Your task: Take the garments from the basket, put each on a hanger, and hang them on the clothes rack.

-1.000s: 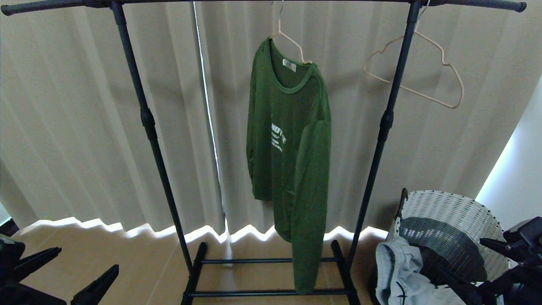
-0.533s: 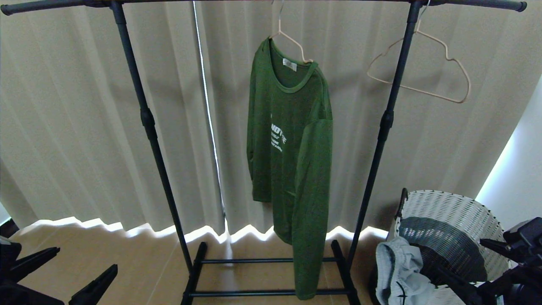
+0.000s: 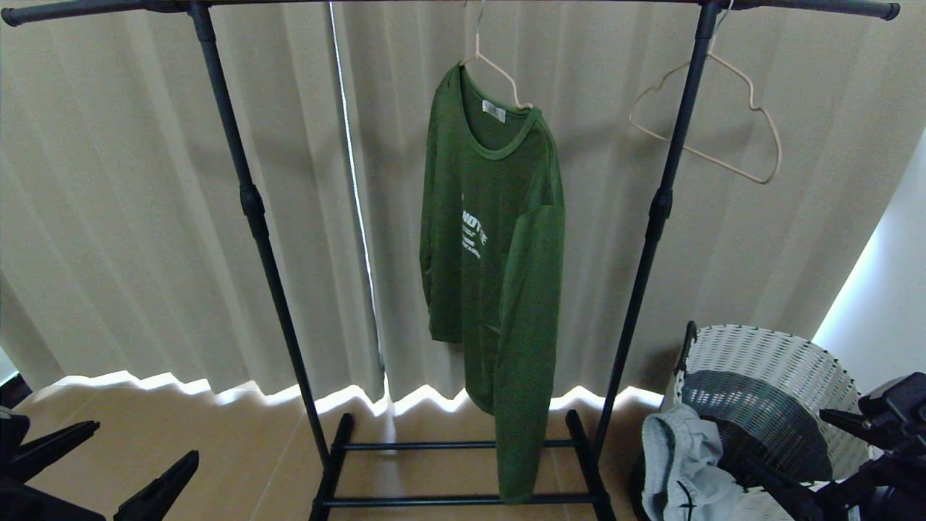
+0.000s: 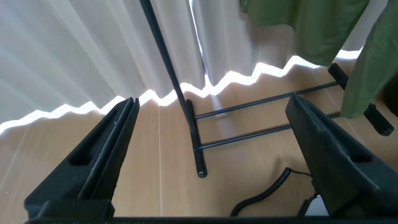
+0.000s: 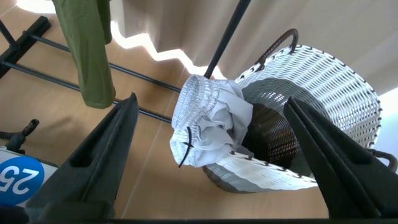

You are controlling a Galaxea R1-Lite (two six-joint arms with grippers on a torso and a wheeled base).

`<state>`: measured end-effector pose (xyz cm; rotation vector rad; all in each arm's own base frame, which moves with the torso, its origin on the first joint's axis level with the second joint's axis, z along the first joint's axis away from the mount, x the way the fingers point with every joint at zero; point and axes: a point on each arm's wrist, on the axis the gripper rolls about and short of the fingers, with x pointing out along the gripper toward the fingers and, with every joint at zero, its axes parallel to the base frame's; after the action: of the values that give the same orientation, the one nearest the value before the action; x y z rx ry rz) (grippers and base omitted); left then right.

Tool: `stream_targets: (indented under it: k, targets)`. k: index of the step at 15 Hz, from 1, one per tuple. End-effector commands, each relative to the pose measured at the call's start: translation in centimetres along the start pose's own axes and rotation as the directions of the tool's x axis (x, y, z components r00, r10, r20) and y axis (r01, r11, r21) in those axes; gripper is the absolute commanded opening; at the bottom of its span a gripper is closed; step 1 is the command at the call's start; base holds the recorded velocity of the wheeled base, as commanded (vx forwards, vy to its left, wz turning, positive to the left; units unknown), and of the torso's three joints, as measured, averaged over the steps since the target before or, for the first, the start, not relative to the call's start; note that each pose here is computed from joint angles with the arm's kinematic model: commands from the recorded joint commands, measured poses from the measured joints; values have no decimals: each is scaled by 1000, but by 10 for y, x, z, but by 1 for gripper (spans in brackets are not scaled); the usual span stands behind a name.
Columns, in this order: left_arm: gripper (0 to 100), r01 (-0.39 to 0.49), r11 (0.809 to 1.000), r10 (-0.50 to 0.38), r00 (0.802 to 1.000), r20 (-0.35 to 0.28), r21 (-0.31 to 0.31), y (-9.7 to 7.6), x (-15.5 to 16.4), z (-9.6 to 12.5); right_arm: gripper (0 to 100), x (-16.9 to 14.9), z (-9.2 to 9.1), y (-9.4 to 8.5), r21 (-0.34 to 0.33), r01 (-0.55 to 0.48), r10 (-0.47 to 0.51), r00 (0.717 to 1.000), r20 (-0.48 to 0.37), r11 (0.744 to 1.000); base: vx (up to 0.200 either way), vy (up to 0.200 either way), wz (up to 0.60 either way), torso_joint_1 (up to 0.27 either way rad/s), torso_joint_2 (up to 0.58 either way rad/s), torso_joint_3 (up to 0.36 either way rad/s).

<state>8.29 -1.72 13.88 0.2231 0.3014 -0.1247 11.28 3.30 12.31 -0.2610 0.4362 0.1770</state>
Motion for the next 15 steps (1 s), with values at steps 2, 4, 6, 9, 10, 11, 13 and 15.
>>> stream_targets:
  k: [2,4,6,9,10,11,13,15]
  targets:
    - [100,0,1000,0,1000,-5,1,0,0,-1,100,0,0,0,-1,0,0,1000,-1,1000,0,0,0,0,0,0]
    - [100,1,1000,-1,1000,-6,1,0,1,-1,100,0,0,0,-1,0,0,1000,0,1000,0,-200,0,2,5,0]
    - [100,1,1000,-1,1000,-8,1,0,1,-1,100,0,0,0,-1,0,0,1000,0,1000,0,-200,0,2,5,-7]
    - [100,1,1000,-1,1000,-9,3,0,0,-2,100,0,0,0,-1,0,0,1000,2,1000,0,-133,0,-2,3,3]
    - [100,1,1000,-1,1000,-11,3,0,0,-3,100,0,0,0,-1,2,-2,1000,2,1000,0,0,0,0,0,0]
    - [100,1,1000,-1,1000,-11,3,0,0,-3,100,0,0,0,-1,2,-2,1000,2,1000,0,0,0,0,0,0]
    - [100,1,1000,-1,1000,-8,3,0,0,-3,100,0,0,0,-1,0,0,1000,2,1000,0,0,0,0,0,0]
    - [100,-1,1000,1,1000,-16,2,0,1,-2,100,0,0,0,-1,2,-2,1000,2,1000,0,0,0,0,0,0]
